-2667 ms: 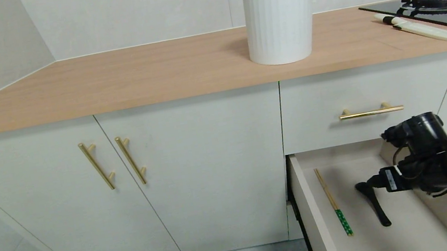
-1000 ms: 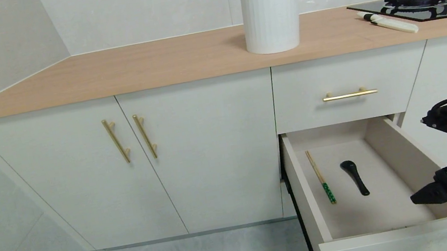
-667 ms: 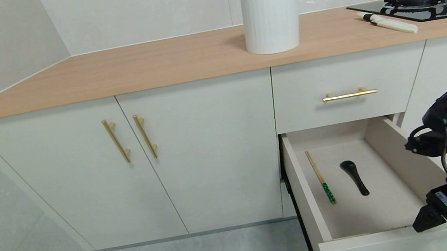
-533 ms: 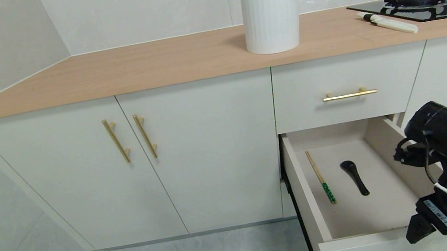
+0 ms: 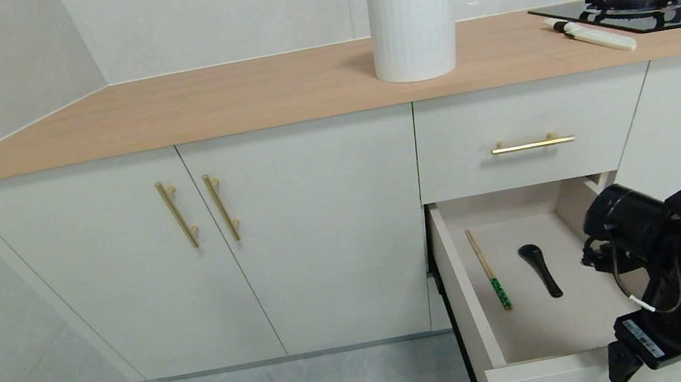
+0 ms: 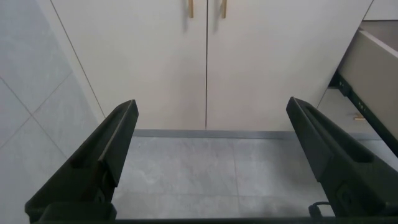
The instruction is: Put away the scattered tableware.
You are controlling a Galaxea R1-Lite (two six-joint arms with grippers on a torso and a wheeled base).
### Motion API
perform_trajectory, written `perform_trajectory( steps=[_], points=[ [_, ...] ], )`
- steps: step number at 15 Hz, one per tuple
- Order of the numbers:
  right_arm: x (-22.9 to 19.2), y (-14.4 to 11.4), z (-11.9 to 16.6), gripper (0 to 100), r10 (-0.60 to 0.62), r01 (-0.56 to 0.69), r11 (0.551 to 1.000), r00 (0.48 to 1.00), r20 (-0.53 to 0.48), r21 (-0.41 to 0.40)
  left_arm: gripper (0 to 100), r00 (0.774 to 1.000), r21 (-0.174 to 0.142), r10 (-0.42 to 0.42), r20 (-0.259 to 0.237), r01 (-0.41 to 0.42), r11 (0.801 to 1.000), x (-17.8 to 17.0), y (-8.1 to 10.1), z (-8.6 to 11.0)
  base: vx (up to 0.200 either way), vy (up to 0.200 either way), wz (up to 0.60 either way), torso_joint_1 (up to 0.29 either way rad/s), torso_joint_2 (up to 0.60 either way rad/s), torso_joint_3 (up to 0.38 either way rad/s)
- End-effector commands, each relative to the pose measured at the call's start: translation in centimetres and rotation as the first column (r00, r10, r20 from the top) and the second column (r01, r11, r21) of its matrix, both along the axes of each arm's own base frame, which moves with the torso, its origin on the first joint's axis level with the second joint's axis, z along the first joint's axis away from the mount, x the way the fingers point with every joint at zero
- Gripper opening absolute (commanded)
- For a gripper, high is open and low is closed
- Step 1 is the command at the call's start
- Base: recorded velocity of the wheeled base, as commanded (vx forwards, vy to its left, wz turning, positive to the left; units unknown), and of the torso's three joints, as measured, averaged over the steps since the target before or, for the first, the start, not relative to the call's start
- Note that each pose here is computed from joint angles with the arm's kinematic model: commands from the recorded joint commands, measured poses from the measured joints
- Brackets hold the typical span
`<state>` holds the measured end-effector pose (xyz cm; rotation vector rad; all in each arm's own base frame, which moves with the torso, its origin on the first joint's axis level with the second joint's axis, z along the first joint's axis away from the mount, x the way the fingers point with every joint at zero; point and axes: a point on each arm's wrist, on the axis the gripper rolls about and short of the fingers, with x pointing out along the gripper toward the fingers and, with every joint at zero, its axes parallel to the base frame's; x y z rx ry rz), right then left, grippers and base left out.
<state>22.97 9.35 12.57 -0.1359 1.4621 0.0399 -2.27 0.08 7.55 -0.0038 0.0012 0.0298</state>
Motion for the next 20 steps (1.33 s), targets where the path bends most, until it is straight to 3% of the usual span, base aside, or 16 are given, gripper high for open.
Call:
perform_trajectory(
  steps=[1,7,12,20],
  points=[
    [0.6,0.2,-0.5,100,-0.024,0.024,1.0,1.0,-0.01,-0.006,100,1.0,-0.001,0.001,0.0,-0.001,1.0,0.0,0.0,0.0,0.0,0.0,0.0,0.0,0.0,0.0],
    [1.9,-0.6,-0.9,100,-0.079,0.079,0.997,0.995,0.066,0.001,100,1.0,-0.001,0.001,0.0,-0.001,1.0,0.0,0.0,0.0,0.0,0.0,0.0,0.0,0.0,0.0],
    [3.8,-1.1,-1.3,100,-0.164,0.167,0.986,0.966,0.199,0.0,100,1.0,-0.001,0.001,0.0,-0.001,1.0,0.0,0.0,0.0,0.0,0.0,0.0,0.0,0.0,0.0],
    [8.7,-1.4,-2.9,100,-0.221,0.207,0.975,0.909,0.354,0.076,100,1.0,-0.001,0.001,0.0,-0.001,1.0,0.0,0.0,0.0,0.0,0.0,0.0,0.0,0.0,0.0]
  ],
)
